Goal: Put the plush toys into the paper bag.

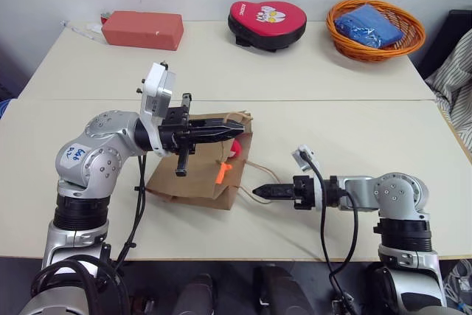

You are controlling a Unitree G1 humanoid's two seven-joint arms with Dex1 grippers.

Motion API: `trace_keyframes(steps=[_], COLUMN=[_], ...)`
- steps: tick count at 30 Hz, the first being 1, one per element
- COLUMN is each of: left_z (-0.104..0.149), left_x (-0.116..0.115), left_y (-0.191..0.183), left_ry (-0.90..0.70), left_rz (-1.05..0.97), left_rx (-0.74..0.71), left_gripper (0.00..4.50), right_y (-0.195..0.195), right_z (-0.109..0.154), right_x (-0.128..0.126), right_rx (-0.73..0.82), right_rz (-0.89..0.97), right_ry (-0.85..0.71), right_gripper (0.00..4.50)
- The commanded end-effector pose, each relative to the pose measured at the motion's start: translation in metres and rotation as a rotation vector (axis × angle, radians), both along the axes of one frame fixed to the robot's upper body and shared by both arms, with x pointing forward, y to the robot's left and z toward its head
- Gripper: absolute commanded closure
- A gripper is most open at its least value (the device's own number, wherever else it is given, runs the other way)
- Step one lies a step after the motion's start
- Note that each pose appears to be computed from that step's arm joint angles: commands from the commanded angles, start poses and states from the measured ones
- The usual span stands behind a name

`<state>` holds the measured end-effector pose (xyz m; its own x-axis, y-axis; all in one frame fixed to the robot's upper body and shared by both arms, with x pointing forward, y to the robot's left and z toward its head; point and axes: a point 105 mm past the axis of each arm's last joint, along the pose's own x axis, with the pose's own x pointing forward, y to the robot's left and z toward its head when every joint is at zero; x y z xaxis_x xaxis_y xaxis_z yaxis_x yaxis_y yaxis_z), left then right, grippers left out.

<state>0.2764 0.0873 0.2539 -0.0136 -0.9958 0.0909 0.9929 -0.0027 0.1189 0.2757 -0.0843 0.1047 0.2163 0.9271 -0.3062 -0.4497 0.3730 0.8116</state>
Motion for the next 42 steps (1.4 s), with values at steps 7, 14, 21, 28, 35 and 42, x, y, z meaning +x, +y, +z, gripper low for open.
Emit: trace_keyframes(steps=[7,14,21,28,35,42], left_z=[0.010,0.020,0.043,0.046,0.029,0.033], left_x=[-0.005,0.002,0.018,0.035,0.035,0.031], left_y=[0.003,0.001,-0.001,0.007,0.000,0.013], left_ry=[-0.045,-0.077,-0.160,-0.215,-0.214,-0.197], left_rz=[-0.009,-0.008,0.022,0.121,0.159,0.221], left_rx=[-0.022,-0.072,-0.159,-0.178,-0.142,-0.150], left_gripper=[4.50,4.50,4.50,4.50,4.50,2.64], right_y=[-0.026,-0.057,-0.074,-0.051,-0.058,-0.062], right_z=[0.053,0.120,0.195,0.212,0.171,0.178], right_x=[0.004,0.003,0.001,0.008,0.026,-0.004], right_rx=[0.157,0.223,0.202,0.217,0.117,0.142], right_rz=[-0.076,-0.134,-0.170,-0.125,-0.218,-0.090], right_ry=[-0.128,-0.336,-0.518,-0.552,-0.497,-0.629], right_gripper=[4.40,4.45,4.45,4.45,4.45,2.48])
